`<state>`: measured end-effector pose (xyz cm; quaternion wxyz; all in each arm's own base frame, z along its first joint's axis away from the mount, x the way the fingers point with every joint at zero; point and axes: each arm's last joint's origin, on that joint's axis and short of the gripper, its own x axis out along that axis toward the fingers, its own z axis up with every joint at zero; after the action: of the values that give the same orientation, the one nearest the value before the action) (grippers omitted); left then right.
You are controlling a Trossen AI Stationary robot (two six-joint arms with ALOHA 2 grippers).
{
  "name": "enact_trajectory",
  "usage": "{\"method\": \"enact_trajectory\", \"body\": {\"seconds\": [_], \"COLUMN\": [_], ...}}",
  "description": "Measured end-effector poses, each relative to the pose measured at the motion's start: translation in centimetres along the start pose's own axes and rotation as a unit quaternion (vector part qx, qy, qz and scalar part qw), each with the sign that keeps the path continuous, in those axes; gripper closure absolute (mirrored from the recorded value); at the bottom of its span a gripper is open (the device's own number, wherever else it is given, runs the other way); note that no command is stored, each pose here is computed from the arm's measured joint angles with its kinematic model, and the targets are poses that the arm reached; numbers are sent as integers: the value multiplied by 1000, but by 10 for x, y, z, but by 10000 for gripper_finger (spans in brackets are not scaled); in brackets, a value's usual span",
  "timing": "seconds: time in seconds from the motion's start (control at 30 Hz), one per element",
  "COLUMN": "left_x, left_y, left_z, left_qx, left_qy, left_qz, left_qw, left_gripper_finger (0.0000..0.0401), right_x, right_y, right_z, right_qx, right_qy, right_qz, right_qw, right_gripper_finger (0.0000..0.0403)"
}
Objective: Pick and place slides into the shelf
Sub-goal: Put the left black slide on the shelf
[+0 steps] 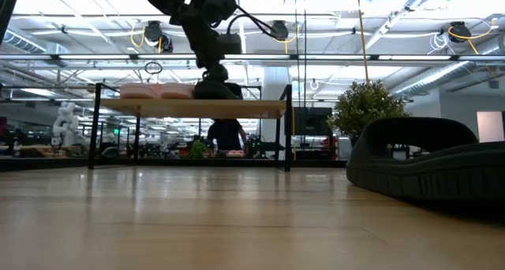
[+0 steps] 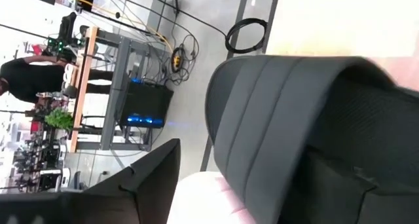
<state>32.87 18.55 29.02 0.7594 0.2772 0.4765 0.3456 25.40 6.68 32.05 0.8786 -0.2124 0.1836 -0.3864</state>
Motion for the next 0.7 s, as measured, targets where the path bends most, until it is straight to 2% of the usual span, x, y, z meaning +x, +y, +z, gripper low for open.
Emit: {"method": "enact_trajectory", "body": {"seconds": [0.2, 0.7], "left_x": [-1, -1], "left_y": [-1, 1], "left_z": [1, 3], "left_qx": [-1, -63], "left_qy": [-1, -5], "left_qz": [0, 19], "left_qw": [1000, 998], "left_gripper_finger": [116, 127], "right_x": [0, 0], "right_y": [0, 0], "right_z": [0, 0], "right_qx": [0, 3], "right_qy": [0, 0], "right_qz": [0, 0], "right_qw": [1000, 1000], "right_gripper_finger": [243, 243]}}
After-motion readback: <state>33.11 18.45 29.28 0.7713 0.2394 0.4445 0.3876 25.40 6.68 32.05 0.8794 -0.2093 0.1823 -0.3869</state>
